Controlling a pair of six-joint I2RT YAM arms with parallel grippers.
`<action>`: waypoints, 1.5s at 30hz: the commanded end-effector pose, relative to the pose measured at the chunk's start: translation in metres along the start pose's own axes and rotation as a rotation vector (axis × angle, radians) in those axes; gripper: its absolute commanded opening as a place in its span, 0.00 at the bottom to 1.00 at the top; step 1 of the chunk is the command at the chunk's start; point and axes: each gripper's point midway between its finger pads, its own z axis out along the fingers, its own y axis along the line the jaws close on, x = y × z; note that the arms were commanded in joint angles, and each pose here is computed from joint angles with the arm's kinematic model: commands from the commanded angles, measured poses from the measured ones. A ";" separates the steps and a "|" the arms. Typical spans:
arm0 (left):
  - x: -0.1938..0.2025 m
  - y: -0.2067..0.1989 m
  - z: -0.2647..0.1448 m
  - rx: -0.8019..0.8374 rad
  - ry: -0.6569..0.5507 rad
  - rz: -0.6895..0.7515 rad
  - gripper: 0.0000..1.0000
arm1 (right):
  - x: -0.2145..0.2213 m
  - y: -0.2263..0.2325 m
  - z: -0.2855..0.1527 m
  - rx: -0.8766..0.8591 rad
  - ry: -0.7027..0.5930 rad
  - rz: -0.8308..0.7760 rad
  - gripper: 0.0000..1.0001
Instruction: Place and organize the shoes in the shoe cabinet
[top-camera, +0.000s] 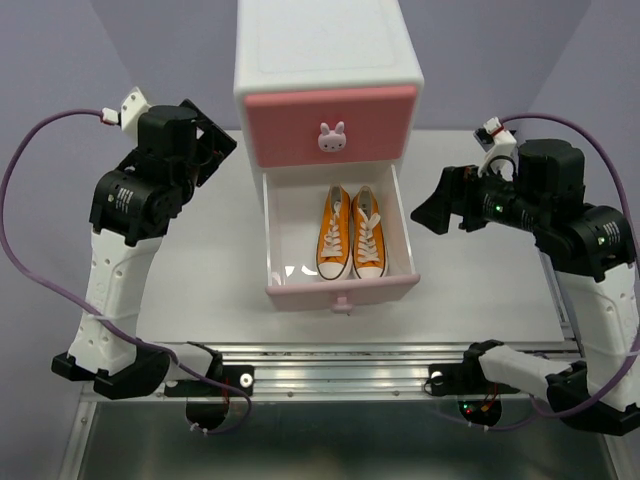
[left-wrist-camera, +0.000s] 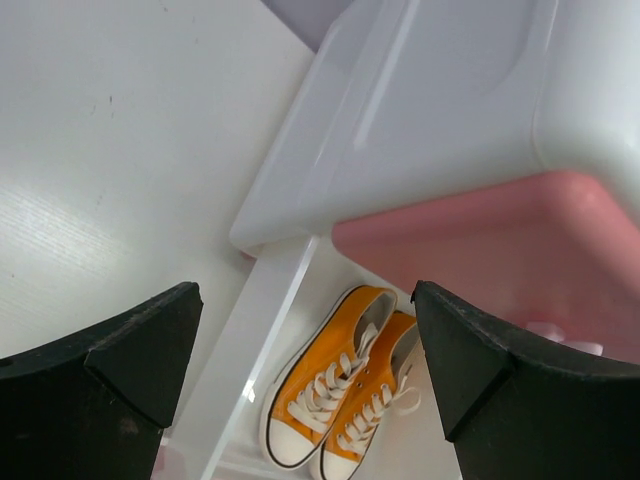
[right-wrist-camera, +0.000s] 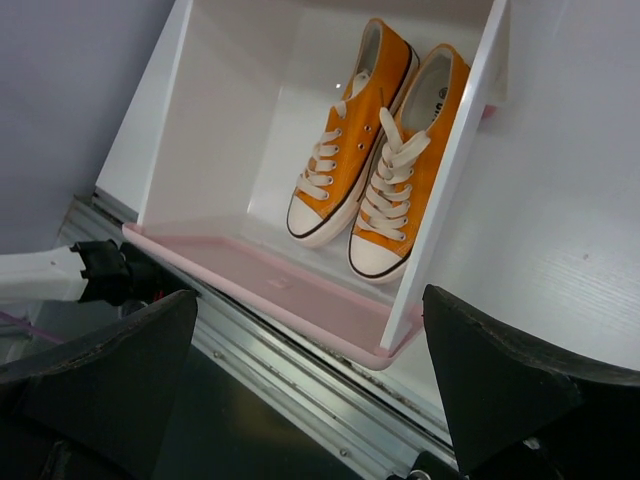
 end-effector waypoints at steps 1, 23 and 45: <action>-0.024 -0.014 0.003 0.036 -0.060 0.001 0.99 | 0.003 0.010 0.010 -0.084 0.027 -0.044 1.00; -0.105 -0.088 0.004 0.271 -0.274 0.039 0.99 | 0.198 0.201 0.086 -0.108 0.250 -0.498 1.00; -0.060 -0.114 0.119 0.241 -0.172 0.192 0.99 | 0.264 0.054 0.108 0.526 0.050 0.060 1.00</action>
